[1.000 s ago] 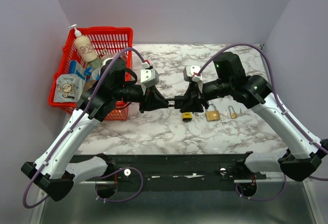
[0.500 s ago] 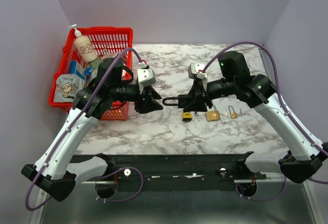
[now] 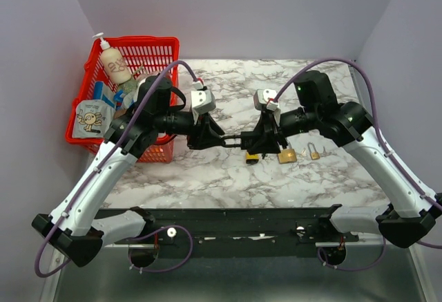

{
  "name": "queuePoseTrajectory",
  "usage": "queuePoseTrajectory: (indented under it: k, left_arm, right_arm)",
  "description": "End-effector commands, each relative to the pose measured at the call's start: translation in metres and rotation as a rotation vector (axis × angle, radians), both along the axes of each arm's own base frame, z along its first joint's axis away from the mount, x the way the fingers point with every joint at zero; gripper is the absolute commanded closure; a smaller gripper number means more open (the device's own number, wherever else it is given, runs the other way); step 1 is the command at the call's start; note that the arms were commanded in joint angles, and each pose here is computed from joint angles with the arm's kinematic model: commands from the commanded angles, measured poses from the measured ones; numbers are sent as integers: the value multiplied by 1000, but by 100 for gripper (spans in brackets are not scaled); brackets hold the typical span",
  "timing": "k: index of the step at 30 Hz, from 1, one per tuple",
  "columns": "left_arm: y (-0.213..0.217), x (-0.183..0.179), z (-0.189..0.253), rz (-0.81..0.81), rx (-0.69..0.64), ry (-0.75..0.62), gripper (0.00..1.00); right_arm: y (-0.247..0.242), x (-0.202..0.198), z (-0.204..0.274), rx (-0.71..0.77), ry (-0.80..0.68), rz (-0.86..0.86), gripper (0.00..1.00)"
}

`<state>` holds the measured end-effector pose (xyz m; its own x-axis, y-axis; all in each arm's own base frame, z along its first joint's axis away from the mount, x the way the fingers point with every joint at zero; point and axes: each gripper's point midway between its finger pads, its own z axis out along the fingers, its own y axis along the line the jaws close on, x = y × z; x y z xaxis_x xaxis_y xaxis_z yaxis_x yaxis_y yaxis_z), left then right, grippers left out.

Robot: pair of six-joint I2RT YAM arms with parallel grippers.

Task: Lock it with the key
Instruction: Lock the lock.

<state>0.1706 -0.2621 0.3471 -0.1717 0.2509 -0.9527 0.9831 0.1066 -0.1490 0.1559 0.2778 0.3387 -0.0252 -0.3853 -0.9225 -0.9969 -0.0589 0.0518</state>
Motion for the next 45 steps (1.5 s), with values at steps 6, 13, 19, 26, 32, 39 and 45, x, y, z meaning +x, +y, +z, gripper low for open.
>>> queuePoseTrajectory:
  k: [6, 13, 19, 26, 32, 39, 45]
  left_arm:
    - [10, -23, -30, -116, 96, -3, 51]
    - [4, -24, -12, -118, 34, -19, 50]
    - [-5, -25, -3, -104, 31, -57, 57]
    - [-9, -28, 2, -107, 16, -35, 63]
    - [-10, -28, 1, -110, 17, -21, 73]
    - [-9, -30, -4, -115, 31, 5, 83]
    - [-16, -29, -2, -118, 3, 39, 100]
  right_arm:
    - [-1, -8, 19, 68, -66, 31, 99]
    - [0, -7, 13, 57, -63, 38, 99]
    - [1, -1, 10, 44, -53, 18, 99]
    - [1, 0, 0, 17, -57, 13, 99]
    - [0, 2, -1, 14, -70, 3, 99]
    - [-1, 3, -3, 8, -79, -10, 99]
    - [1, 5, 0, 31, -103, -10, 99]
